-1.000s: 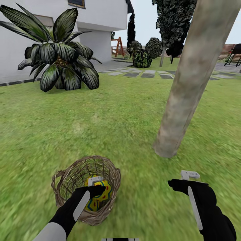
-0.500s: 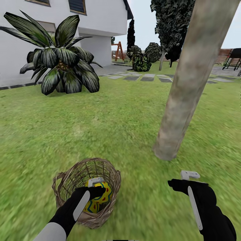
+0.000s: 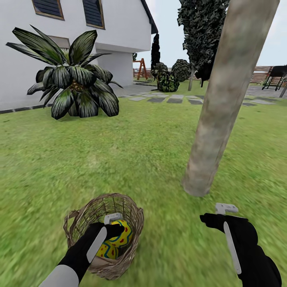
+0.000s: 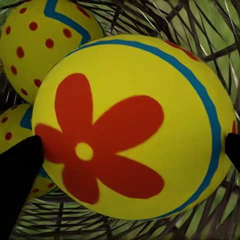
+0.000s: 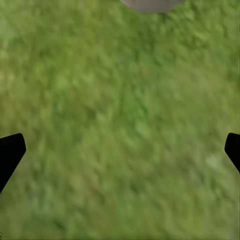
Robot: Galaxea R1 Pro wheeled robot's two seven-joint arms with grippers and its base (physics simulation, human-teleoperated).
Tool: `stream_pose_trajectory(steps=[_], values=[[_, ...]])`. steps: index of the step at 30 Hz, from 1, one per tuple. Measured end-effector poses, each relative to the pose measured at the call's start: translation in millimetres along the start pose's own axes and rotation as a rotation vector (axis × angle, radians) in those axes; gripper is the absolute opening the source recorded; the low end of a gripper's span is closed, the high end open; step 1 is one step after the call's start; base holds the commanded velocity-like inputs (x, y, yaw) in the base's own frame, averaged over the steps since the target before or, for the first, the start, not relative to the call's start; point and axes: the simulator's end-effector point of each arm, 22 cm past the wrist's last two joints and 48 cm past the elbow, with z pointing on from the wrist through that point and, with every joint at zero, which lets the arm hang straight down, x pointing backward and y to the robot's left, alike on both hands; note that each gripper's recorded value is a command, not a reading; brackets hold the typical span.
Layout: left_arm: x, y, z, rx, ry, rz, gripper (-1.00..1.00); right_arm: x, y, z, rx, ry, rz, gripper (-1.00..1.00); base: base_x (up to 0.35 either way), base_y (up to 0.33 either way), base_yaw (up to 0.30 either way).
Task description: Take the three Easter eggs out of the wicker basket on the lawn in the garden, then place them on the lawn next to a single tree (choose any tree) so that all three eggs are next to the same tree and none are left in the basket.
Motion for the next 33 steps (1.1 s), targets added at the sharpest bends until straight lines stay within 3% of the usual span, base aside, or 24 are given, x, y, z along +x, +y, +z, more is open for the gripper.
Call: stream_pose_trajectory(steps=[14, 19, 33], values=[[-13, -2, -23.6, -0.023, 0.03, 0.005, -1.0, -26, -1, -20.1, 0.002, 0.0, 0.0, 1.0, 0.0, 0.0, 0.0], [-20, 5, -32.8, -0.067, 0.033, 0.004, -1.0, -35, -1, -27.4, 0.002, 0.0, 0.0, 1.0, 0.0, 0.0, 0.0], [-33, 1, -55.4, -0.081, 0.054, 0.008, -1.0, -59, -1, -47.6, 0.002, 0.0, 0.002, 1.0, 0.0, 0.0, 0.0]])
